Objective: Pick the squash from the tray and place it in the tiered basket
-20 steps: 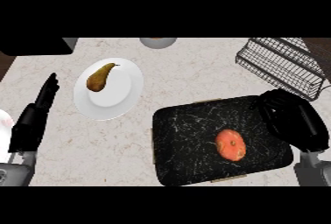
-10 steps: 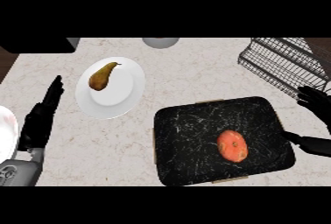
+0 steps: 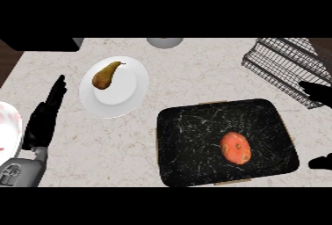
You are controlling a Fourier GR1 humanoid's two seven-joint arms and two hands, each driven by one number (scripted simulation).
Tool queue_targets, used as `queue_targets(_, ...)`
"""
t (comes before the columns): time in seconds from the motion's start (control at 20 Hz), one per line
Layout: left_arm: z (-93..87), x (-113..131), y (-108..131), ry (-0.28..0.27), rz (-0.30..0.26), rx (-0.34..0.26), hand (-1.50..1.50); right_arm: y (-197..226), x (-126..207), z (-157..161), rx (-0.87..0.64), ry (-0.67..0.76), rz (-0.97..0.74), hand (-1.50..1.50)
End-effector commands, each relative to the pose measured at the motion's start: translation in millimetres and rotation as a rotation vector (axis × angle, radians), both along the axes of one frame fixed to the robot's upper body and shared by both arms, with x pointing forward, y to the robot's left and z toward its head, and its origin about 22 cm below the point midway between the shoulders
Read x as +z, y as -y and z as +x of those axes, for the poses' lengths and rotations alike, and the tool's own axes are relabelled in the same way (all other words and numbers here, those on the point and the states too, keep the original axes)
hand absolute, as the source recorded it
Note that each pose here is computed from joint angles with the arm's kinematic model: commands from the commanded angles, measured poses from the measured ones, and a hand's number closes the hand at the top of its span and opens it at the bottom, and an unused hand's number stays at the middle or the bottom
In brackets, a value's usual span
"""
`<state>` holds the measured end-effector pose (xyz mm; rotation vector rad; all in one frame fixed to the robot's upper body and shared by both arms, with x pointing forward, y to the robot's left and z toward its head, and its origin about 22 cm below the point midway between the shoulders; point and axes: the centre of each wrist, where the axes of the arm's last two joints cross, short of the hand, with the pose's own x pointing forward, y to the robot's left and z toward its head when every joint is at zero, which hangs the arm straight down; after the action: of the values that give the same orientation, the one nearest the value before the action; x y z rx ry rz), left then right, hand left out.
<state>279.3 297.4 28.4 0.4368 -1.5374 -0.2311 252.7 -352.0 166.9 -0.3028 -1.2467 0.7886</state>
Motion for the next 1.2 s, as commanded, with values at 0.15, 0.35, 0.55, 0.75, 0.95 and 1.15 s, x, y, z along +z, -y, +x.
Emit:
queue_targets(0.15, 8.7, 5.8, 17.4, -0.011, -0.014, -0.027, 0.00, -43.0, 25.0, 24.0, 0.018, -0.102, -0.139, -1.50)
queue_targets(0.35, 0.3, -2.6, -17.7, 0.001, 0.008, -0.009, 0.00, -70.7, 27.7, 35.9, -0.002, -0.183, -0.168, -1.50)
queue_targets(0.55, 3.3, -2.6, 7.1, -0.012, -0.002, -0.009, 0.00, -90.5, 14.2, 48.1, 0.013, -0.261, -0.197, -1.50)
queue_targets(0.75, 9.4, 3.1, -4.4, -0.012, 0.003, -0.010, 0.00, -79.3, -4.3, 40.4, 0.019, -0.310, -0.285, -1.50)
queue_targets(0.95, -9.8, 2.4, 6.4, -0.005, 0.013, 0.001, 0.00, -111.6, -11.6, 28.4, 0.038, -0.337, -0.307, -1.50)
queue_targets(1.15, -8.7, 10.2, 8.3, -0.004, 0.005, -0.006, 0.00, -111.5, -25.2, 22.2, 0.040, -0.326, -0.313, -1.50)
